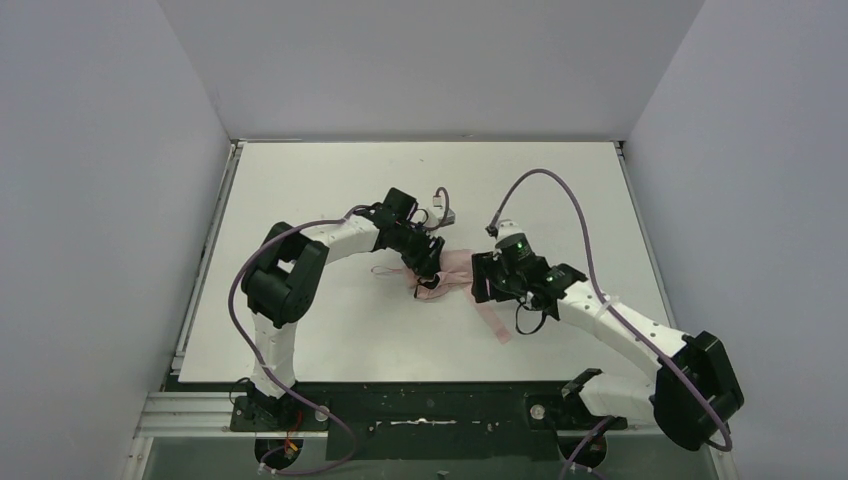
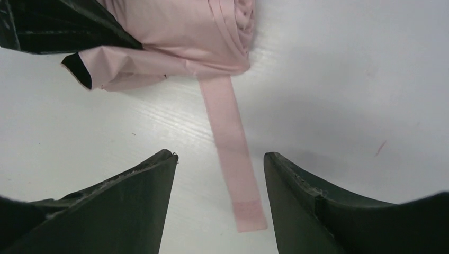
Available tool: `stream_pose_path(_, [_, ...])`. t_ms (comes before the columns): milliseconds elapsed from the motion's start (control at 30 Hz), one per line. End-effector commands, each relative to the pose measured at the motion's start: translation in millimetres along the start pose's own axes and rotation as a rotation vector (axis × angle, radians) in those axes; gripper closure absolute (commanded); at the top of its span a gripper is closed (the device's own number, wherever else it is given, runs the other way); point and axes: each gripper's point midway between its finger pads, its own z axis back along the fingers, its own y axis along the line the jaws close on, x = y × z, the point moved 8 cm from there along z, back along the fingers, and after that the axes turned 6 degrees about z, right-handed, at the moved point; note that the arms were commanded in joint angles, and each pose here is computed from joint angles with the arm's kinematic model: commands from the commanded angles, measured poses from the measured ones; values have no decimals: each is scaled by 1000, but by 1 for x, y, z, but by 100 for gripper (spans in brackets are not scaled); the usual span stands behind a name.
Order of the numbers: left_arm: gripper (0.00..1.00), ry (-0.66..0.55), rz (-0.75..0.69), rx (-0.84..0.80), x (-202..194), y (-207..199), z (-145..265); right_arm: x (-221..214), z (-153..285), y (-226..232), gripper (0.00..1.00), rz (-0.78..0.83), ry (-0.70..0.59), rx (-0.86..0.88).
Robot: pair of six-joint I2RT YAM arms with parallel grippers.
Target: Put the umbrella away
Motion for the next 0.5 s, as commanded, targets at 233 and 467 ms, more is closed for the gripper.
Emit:
stream_pose_path(233, [100,5,161,144,-2,2,15,12,-4,43,39,-640,-460,27])
stream_pose_path(467, [100,-26,227,164,0,-2,17,15,-35,88,39,-567,-437,161])
